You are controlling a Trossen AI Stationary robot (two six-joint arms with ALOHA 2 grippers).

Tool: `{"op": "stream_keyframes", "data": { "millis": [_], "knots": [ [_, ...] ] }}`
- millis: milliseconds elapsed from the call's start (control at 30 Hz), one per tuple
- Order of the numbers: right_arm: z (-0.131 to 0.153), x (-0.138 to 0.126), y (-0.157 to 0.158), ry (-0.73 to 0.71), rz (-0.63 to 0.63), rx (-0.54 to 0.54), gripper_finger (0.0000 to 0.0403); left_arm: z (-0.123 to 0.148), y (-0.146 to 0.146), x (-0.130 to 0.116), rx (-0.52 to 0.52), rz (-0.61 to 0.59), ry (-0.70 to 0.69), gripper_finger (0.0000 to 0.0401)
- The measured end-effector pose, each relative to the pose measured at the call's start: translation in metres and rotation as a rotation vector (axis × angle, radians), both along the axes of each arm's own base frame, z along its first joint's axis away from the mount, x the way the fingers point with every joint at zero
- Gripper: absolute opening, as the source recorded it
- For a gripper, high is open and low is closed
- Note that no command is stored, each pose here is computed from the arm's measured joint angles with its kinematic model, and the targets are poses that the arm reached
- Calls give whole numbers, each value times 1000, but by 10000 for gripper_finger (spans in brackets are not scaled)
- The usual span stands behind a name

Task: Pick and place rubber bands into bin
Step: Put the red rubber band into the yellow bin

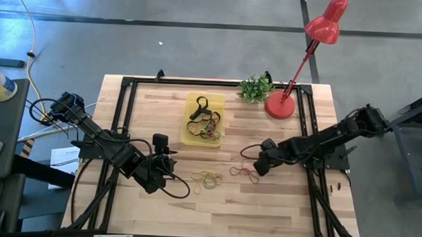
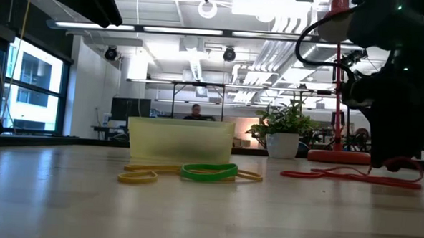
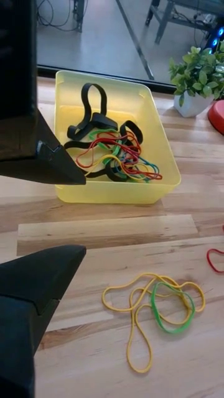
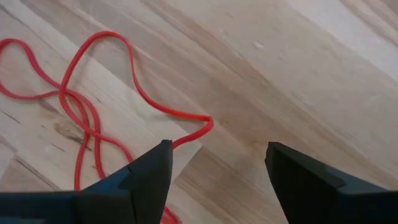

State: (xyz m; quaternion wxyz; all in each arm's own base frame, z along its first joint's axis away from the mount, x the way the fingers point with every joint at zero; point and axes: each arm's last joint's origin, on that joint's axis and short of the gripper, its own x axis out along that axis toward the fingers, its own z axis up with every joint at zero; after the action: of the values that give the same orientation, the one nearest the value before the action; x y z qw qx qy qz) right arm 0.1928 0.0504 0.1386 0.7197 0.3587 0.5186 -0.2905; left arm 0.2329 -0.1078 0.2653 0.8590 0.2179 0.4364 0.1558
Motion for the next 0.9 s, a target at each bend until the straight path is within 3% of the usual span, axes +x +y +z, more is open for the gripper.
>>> {"op": "stream_keyframes", "data": {
  "millis": [367, 400, 467, 600, 700, 900],
  "knots": [
    [0, 5, -14, -7, -46, 25, 272, 1, -1, 2, -12, -1, -23, 156],
    [1, 8, -15, -44, -19, -15, 272, 1, -1, 2, -13, -3, -26, 156],
    [4, 14, -12, -138, 60, -194, 270, 1, -1, 2, -11, -3, -27, 156],
    [18, 24, 5, -388, 68, -543, 265, 0, -2, 3, -13, -3, -24, 156],
    [20, 22, 12, -463, -25, -638, 258, 0, -2, 3, -45, -2, -18, 156],
    [16, 17, 24, -571, -33, -567, 243, -2, -3, 3, -63, 4, -9, 156]
  ]
}}
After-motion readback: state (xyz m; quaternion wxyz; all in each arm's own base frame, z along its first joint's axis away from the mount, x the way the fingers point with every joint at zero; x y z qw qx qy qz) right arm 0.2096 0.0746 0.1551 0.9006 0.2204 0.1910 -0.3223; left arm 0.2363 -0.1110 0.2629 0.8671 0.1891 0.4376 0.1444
